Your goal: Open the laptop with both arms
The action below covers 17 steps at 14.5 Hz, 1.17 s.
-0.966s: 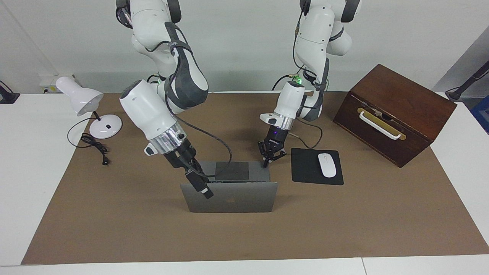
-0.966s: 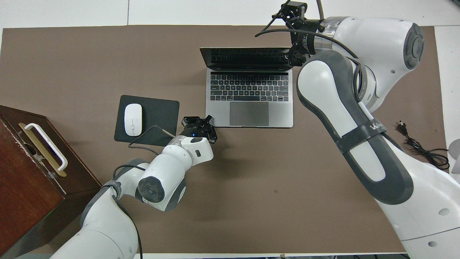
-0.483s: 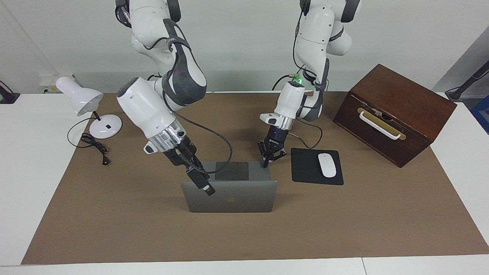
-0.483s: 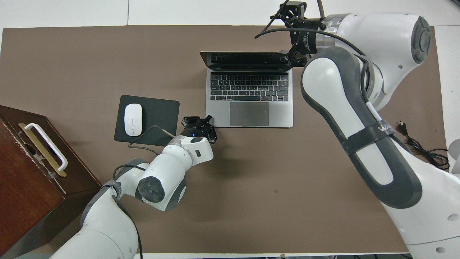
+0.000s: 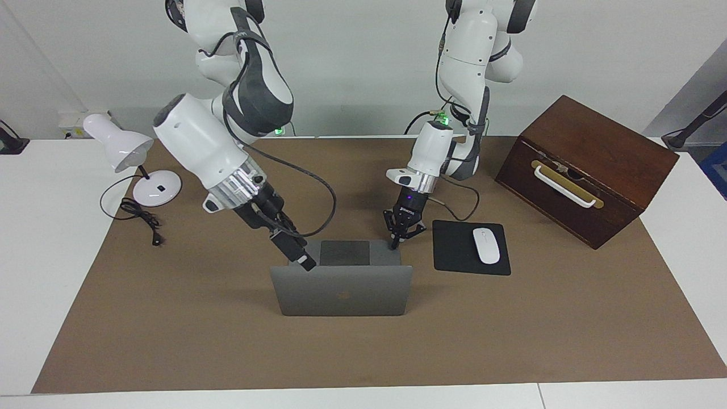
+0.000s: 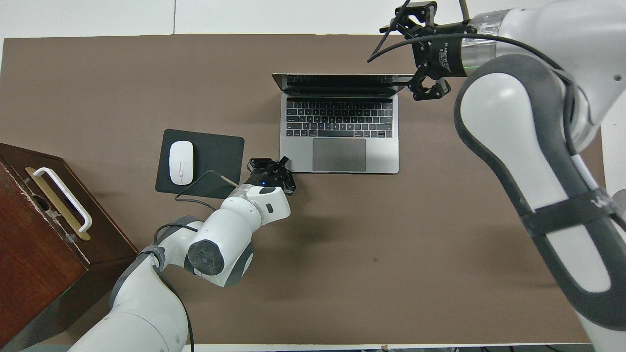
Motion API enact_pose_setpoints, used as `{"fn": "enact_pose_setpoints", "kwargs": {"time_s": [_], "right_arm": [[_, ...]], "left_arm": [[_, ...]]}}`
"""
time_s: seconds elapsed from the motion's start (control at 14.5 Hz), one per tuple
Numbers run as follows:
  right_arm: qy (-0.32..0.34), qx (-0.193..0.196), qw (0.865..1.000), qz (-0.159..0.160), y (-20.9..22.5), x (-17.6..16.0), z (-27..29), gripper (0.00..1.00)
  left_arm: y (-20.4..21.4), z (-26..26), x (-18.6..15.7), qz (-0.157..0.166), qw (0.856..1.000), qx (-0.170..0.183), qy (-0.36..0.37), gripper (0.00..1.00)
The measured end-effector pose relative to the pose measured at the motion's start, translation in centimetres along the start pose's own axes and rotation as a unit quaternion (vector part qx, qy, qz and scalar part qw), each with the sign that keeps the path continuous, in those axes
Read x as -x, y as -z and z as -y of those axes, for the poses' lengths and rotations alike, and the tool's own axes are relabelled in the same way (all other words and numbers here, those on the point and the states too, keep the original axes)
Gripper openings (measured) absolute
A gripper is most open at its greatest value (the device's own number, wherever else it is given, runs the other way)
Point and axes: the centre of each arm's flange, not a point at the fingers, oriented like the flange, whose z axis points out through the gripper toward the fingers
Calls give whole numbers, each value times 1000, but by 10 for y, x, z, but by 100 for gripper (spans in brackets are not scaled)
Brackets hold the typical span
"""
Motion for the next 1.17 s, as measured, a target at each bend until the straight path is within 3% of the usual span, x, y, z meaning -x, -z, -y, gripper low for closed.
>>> {"fn": "enact_pose_setpoints", "kwargs": {"time_s": [0.34,0.55,0.69,0.9,1.17], "right_arm": [[87,78,993,-21,104,3,-24,100],[193,129,972,-42,164,-3,-48,100],[275,163,946,-55,198,-6,-63,100],[387,204,897,-62,233,-16,-80,100],[511,261,816,-65,257,-28,-97,100]], "left_arm": [[1,-3,-14,-14,999,3,34,1],[7,-2,-26,-6,999,4,40,1],[20,2,-44,14,999,7,43,1],[48,12,-68,34,998,7,50,1],[76,42,-81,80,994,-1,70,1]]}}
